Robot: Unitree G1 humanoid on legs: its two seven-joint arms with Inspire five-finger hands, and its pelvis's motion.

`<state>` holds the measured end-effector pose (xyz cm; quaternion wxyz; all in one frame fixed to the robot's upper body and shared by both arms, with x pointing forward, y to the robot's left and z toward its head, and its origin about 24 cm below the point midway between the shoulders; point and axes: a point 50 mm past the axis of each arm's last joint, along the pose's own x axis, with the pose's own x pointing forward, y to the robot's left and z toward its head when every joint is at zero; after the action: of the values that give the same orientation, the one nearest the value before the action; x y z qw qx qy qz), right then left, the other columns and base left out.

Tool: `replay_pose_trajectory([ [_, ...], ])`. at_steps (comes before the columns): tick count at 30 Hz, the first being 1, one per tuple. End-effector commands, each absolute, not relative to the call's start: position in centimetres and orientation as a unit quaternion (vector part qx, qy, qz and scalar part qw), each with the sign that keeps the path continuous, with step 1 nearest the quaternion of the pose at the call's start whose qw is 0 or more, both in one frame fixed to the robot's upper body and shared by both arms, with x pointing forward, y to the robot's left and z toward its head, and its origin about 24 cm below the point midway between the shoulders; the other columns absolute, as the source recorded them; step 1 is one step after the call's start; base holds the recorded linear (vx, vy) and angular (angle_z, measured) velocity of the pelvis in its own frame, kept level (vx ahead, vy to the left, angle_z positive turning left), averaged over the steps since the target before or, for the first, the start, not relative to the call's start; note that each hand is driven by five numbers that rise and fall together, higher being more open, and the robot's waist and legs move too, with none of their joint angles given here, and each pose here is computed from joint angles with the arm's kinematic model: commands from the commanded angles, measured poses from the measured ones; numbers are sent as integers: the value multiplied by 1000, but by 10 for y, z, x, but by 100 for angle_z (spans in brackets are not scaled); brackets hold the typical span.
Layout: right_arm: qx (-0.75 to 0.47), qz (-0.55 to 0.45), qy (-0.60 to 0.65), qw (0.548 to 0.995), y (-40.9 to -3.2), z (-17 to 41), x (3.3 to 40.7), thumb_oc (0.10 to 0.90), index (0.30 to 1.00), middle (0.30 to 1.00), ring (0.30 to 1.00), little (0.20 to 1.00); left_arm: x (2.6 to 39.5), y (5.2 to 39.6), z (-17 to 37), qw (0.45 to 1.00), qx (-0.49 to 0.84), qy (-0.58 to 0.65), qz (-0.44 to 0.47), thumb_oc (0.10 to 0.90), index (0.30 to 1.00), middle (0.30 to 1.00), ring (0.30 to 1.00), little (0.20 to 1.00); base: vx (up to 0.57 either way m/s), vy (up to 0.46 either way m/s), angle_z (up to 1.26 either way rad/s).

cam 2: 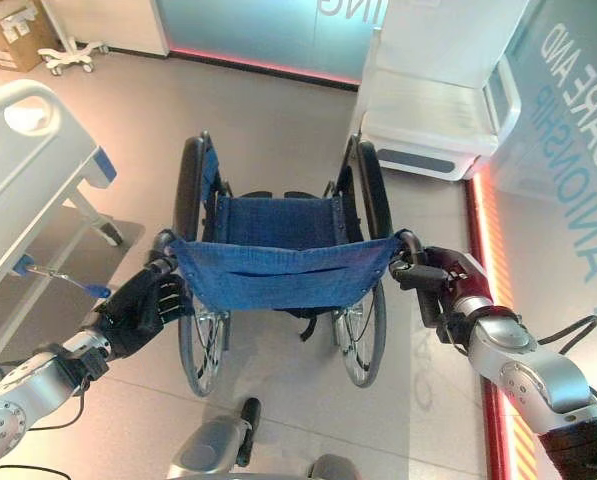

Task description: Push the wheelchair next to the bed

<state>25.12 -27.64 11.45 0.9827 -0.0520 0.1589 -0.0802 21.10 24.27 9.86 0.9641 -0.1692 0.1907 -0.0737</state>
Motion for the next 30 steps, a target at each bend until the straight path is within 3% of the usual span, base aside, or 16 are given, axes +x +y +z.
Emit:
replay_pose_trajectory([
  [1, 0, 98, 66, 993, -206, 140, 267, 400, 300, 300, 300, 300, 228, 275, 168, 990, -130, 15, -44, 400, 300, 300, 300, 300, 313, 10, 8],
  [7, -12, 100, 45, 994, -206, 144, 273, 400, 300, 300, 300, 300, 238, 265, 171, 988, -141, -12, -62, 400, 300, 300, 300, 300, 261, -105, -15],
  [24, -23, 81, 53, 995, -224, 172, 267, 400, 300, 300, 300, 300, 229, 258, 157, 981, -173, 32, -75, 400, 300, 300, 300, 300, 443, -209, 59],
  [30, -20, 110, 51, 992, -208, 173, 269, 400, 300, 300, 300, 300, 226, 264, 158, 983, -169, 37, -67, 400, 300, 300, 300, 300, 458, -16, 0],
])
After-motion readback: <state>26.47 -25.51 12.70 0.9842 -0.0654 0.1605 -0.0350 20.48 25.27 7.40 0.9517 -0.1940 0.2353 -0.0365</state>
